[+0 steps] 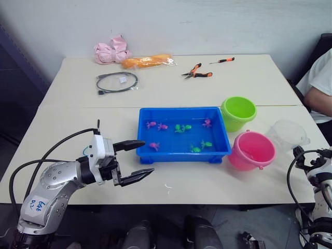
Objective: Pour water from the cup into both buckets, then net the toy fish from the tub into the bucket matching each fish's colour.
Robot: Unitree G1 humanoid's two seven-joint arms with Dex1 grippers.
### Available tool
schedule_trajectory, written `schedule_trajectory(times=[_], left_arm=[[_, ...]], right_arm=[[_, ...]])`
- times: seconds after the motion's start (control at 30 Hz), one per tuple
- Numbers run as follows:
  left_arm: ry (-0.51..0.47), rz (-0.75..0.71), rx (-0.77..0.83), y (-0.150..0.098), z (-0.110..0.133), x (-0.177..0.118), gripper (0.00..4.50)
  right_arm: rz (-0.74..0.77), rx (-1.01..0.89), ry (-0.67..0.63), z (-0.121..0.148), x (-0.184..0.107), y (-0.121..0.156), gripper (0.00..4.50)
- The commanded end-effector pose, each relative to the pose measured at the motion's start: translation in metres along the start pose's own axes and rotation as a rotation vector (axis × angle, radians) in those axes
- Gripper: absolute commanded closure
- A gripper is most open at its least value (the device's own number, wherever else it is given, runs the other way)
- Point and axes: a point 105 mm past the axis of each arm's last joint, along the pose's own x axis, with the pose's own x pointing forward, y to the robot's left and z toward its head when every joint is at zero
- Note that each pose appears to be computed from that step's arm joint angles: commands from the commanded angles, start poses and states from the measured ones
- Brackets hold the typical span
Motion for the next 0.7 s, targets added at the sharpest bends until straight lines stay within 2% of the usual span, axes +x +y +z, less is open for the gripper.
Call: schedule_trajectory(times=[0.03, 0.33, 0.37, 0.4, 0.5, 0.53, 0.57, 0.63, 0.7], left_arm=[[-0.013, -0.017, 0.051, -0.002, 0.012, 0.001, 0.03], [0.007, -0.022, 0.066, 0.0, 0.015, -0.002, 0.03], [0.009, -0.023, 0.066, 0.0, 0.015, -0.002, 0.0], [0.01, -0.024, 0.066, 0.0, 0.015, -0.002, 0.0], [0.016, -0.029, 0.062, 0.0, 0.015, -0.002, 0.0], [0.016, -0.031, 0.06, 0.0, 0.015, -0.002, 0.0], [0.016, -0.034, 0.057, 0.0, 0.015, -0.002, 0.0], [0.005, -0.031, 0.047, 0.001, 0.016, -0.001, 0.0], [-0.023, -0.021, 0.033, 0.003, 0.02, 0.001, 0.0]], right_arm=[[-0.004, -0.033, -0.049, 0.016, 0.005, -0.005, 0.0], [0.014, -0.007, -0.065, 0.021, 0.019, -0.003, 0.0], [0.024, 0.001, -0.071, 0.021, 0.02, -0.001, 0.55], [0.031, 0.011, -0.076, 0.022, 0.02, 0.0, 0.82], [0.036, 0.024, -0.084, 0.022, 0.022, 0.001, 2.23], [0.043, 0.028, -0.089, 0.022, 0.022, 0.003, 2.93], [0.051, 0.031, -0.099, 0.023, 0.022, 0.004, 3.22], [0.063, 0.041, -0.117, 0.025, 0.022, 0.007, 4.31], [0.067, 0.041, -0.14, 0.028, 0.02, 0.007, 4.42]])
